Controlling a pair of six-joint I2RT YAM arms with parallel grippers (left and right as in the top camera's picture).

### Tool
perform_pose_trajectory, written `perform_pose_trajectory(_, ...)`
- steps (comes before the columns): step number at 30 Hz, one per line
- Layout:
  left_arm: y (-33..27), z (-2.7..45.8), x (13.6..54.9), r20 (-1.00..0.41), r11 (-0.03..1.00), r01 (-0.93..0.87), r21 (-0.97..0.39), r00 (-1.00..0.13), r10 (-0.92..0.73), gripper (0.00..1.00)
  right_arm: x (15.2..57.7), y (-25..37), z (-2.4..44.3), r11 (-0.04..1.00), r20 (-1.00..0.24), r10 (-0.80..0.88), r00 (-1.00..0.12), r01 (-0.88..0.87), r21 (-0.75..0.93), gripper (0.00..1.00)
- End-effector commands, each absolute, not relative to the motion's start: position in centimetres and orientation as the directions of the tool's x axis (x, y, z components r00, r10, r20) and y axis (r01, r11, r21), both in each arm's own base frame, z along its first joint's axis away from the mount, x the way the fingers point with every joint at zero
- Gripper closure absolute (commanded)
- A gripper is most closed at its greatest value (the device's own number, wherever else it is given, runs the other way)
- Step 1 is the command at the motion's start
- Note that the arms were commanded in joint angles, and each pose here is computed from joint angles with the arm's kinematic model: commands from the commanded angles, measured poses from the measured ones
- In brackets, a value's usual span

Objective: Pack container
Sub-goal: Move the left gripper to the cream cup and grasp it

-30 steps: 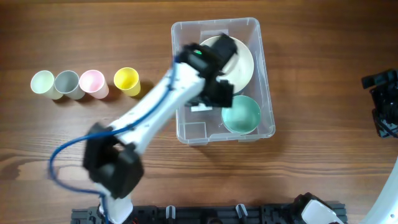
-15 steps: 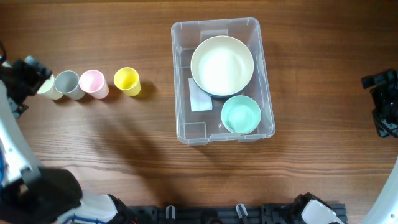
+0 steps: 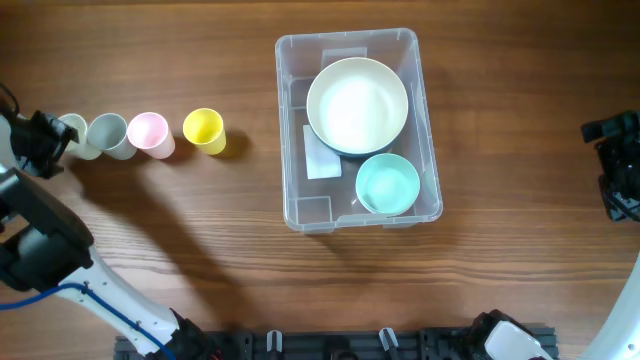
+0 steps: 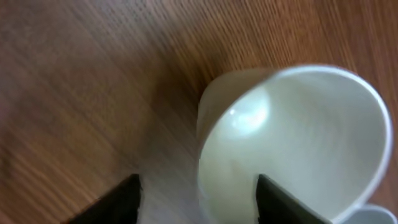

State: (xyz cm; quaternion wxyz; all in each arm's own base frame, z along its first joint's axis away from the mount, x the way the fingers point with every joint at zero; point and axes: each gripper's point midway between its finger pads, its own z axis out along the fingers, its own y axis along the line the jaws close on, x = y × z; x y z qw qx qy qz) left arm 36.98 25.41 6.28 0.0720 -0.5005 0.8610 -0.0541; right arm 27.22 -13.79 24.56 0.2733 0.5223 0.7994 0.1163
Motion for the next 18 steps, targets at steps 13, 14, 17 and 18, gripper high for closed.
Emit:
perform_pose_trajectory(13,25.5,18.9,33.2,-0.223,0.407,-0.865,-0.293,-0.353,-0.909,0.96,27.4,-13.8,24.7,0.421,-0.311,0.902,-0.299,0.769,0.481,0.00)
perform_pose_trajectory(14,24.1,21.0,33.1,-0.239,0.427,-0.840,-0.334,-0.363,-0.901,0.96,27.4,-13.8,24.7,0.421,-0.311,0.902,-0.299,0.769,0.481,0.00)
perform_pose_trajectory(17,17.6,26.9,32.6,-0.312,0.546,-0.738,-0.396,-0.451,-0.836,0.96,27.4,-13.8,24.7,0.421,-0.311,0.902,-0.299,0.769,0.481,0.00)
perform_pose_trajectory(18,15.4,27.9,32.6,-0.333,0.602,-0.695,-0.393,-0.502,-0.798,0.96,27.4,-13.8,24.7,0.421,-0.311,0.902,-0.299,0.769,0.481,0.00)
